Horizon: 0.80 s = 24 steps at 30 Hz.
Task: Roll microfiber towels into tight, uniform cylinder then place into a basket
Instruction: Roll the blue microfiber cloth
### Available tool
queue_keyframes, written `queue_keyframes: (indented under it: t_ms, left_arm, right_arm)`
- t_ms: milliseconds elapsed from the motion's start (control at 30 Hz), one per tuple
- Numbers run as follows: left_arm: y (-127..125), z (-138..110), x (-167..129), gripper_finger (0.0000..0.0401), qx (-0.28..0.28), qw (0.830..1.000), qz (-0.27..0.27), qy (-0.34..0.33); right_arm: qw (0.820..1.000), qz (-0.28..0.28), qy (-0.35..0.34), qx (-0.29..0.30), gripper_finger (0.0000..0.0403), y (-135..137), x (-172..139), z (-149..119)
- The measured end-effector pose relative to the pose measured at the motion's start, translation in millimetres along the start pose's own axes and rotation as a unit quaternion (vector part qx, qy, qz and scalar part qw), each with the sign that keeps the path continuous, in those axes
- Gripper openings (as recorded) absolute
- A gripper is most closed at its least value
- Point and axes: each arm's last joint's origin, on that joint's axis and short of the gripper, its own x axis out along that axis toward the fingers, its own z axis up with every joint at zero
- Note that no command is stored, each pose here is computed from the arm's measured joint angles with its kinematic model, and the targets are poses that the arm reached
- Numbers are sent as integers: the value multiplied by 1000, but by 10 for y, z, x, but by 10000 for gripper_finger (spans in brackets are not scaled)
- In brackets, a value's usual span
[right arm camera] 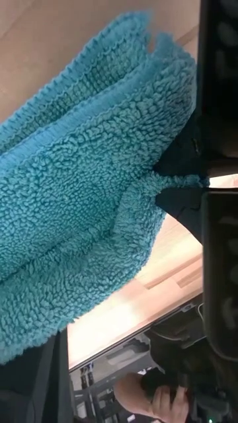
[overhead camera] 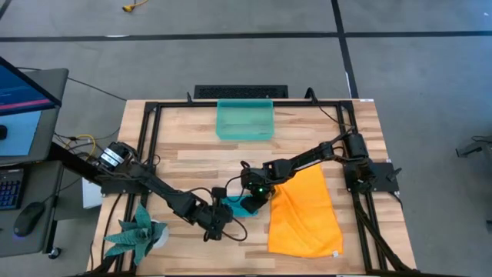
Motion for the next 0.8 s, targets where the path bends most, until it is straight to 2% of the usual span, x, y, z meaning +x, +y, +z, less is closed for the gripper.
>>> queue_keyframes:
  t_ms: [367,800]
  left_arm:
    - [48,47,-88,20,-12,999,28,-18]
    - [144,-40,-63,20,-90,994,56,28]
  right_arm:
    - [1000,1,1,-8,23,3,2,-4]
    - [1000,1,2,-9,22,3,2,-4]
